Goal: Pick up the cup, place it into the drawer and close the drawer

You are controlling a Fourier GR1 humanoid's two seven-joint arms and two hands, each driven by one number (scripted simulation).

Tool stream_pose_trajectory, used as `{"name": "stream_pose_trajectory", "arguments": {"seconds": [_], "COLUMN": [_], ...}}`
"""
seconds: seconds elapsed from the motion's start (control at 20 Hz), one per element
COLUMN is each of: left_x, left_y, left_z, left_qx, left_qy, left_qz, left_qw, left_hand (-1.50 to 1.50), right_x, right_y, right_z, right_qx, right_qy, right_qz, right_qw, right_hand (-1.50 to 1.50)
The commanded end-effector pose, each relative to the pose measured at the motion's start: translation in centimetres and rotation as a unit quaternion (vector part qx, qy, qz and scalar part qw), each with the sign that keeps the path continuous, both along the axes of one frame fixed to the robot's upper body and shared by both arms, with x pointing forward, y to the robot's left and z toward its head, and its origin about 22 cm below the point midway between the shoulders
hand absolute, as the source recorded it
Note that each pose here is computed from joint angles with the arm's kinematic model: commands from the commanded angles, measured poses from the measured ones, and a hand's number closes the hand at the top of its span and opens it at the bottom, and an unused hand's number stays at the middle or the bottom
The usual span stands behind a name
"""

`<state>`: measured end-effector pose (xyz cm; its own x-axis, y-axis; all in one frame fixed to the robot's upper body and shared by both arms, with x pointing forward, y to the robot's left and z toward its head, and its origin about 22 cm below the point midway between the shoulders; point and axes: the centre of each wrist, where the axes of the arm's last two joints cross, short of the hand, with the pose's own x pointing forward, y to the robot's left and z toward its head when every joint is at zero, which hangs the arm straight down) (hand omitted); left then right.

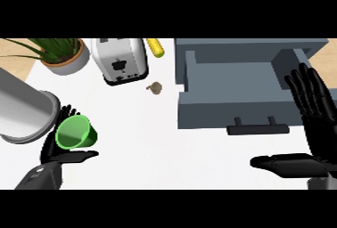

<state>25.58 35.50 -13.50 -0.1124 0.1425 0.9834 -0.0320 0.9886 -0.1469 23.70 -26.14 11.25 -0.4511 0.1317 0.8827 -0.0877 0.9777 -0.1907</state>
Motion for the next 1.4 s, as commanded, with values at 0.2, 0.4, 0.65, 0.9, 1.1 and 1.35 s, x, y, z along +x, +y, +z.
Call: {"name": "stream_pose_trajectory", "arguments": {"seconds": [0.2,0.4,0.65,0.9,1.1,1.35], "left_x": [0.8,1.6,2.2,1.7,3.1,5.7], "left_y": [-1.7,-2.1,-2.4,-4.2,-3.0,-4.5], "left_z": [-0.1,0.4,0.9,-0.2,1.5,3.6], "left_qx": [-0.099,-0.136,-0.126,-0.114,-0.101,-0.107], "left_qy": [-0.067,-0.076,-0.127,-0.146,-0.177,-0.216], "left_qz": [-0.092,-0.099,-0.088,0.02,0.029,0.002], "left_qw": [0.9885,0.9828,0.98,0.9825,0.9786,0.9706], "left_hand": [1.5,1.5,1.5,1.5,1.5,1.5], "right_x": [1.1,0.4,0.2,0.4,0.4,-1.1], "right_y": [0.9,0.4,-0.5,0.0,-0.7,-1.8], "right_z": [0.1,-0.3,0.5,0.1,0.4,-0.8], "right_qx": [0.0,0.007,-0.007,-0.002,-0.006,-0.01], "right_qy": [0.01,0.007,0.016,-0.005,0.009,0.006], "right_qz": [0.006,-0.01,-0.003,-0.006,-0.014,-0.015], "right_qw": [1.0,1.0,1.0,1.0,1.0,1.0], "right_hand": [-1.5,-1.5,-1.5,-1.5,-1.5,-1.5]}}
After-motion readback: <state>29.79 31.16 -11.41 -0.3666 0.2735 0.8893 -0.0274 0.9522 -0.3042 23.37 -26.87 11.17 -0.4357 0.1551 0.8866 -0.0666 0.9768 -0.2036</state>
